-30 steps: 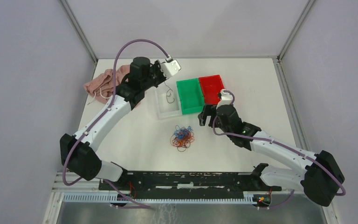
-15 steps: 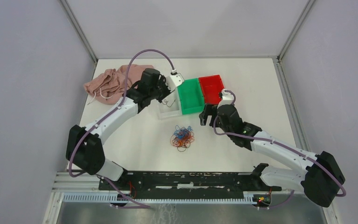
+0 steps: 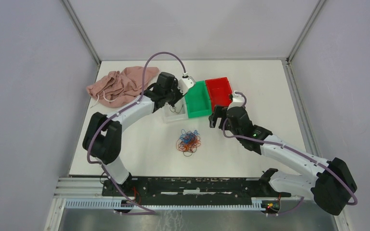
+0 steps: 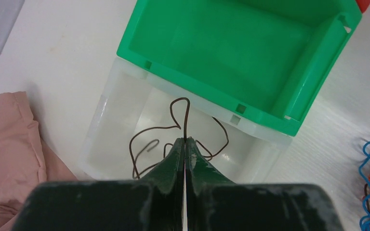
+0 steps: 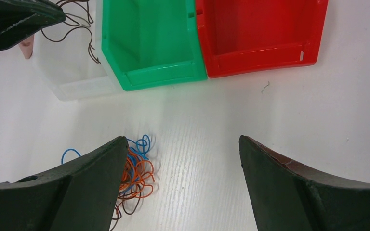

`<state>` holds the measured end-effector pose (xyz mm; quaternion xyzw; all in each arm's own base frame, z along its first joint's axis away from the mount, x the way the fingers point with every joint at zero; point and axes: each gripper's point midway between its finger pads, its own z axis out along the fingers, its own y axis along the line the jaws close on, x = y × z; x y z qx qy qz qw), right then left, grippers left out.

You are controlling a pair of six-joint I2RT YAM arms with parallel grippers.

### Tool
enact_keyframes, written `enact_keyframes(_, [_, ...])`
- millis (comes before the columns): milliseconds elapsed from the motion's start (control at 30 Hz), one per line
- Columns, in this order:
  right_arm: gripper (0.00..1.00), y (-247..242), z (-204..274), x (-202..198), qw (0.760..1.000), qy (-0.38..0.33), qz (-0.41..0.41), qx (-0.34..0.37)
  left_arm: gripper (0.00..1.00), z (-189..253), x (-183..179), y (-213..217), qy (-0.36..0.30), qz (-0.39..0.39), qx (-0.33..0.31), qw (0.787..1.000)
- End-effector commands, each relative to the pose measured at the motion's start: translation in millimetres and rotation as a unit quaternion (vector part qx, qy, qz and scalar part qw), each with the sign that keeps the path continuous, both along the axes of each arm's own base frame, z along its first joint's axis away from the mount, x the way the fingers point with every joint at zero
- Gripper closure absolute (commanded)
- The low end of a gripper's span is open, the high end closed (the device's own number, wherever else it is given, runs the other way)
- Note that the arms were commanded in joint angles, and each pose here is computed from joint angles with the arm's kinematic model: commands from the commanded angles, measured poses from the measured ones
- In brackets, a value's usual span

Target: Untangle the cables

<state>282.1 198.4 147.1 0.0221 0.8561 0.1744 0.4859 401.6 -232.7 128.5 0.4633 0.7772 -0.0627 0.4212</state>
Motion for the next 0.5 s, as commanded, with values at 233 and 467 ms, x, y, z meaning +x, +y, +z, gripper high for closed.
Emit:
enact_keyframes(233, [0.07,-4,22,21,1.000,-0.016,-0.008,-0.001,0.46,-14,48,9,-0.060,0.054,0.049,0.996])
enact_keyframes(467, [0.07,-10,33,32,1.000,-0.016,-0.012,-0.006,0.10,31,39,2,-0.040,0.043,0.019,0.998])
